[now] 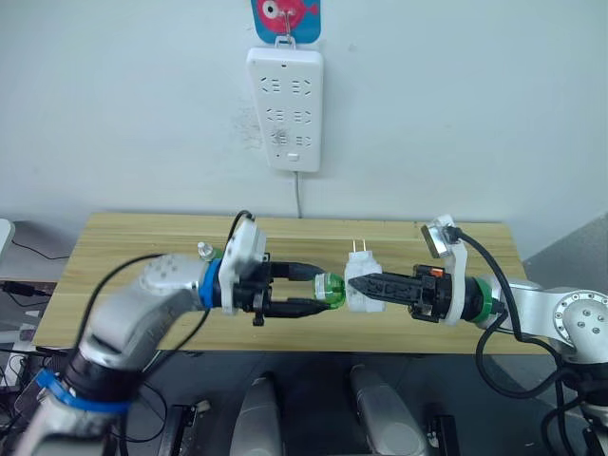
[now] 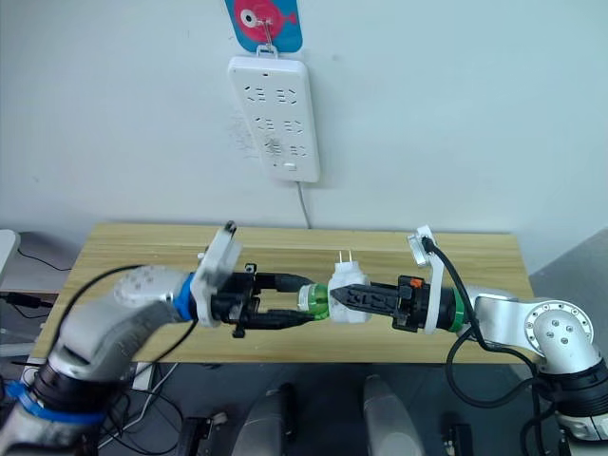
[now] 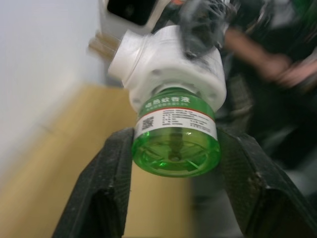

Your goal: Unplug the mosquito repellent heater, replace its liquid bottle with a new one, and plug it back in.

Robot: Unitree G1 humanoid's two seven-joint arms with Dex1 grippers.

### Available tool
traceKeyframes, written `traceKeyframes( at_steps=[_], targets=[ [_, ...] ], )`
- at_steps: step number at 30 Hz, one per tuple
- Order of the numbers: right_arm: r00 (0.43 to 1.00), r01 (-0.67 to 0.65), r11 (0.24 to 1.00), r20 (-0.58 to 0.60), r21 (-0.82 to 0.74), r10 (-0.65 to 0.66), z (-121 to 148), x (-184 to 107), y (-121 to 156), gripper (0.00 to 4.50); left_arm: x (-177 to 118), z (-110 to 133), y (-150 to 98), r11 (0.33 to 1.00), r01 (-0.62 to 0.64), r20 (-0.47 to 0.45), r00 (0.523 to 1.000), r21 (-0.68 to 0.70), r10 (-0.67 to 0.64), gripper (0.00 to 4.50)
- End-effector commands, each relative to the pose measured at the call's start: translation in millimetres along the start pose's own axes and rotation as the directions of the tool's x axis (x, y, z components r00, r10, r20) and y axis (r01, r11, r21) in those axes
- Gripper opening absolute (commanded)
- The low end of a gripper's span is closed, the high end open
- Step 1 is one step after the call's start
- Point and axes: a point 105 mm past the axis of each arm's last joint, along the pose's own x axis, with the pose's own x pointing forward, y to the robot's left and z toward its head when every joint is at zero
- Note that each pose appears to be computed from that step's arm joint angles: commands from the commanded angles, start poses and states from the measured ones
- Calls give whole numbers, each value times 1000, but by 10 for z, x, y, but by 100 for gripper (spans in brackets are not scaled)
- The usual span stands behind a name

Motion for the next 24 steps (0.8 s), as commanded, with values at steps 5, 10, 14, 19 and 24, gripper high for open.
traceKeyframes(
  at_steps=[5, 10, 14, 19, 24],
  targets=[
    [998, -49, 999, -31, -23, 48, -55, 20, 124, 303, -93, 105, 86, 993, -32, 15, 999, -116, 34, 224],
    [999, -43, 999, -25, -22, 42, -47, 10, 118, 303, -64, 6, 119, 997, -72, -15, 997, -24, 72, 259],
    [999, -37, 999, -23, -20, 36, -48, -2, 114, 303, -106, -94, 138, 979, -110, -57, 991, 171, 121, 385],
    [999, -32, 999, -20, -20, 32, -46, -10, 107, 303, -175, -230, 129, 860, -128, -53, 983, 493, 177, 418],
    [999, -34, 999, -20, -22, 33, -43, -4, 107, 303, -135, -256, -6, 695, -180, 82, 982, 696, 172, 418]
  ],
)
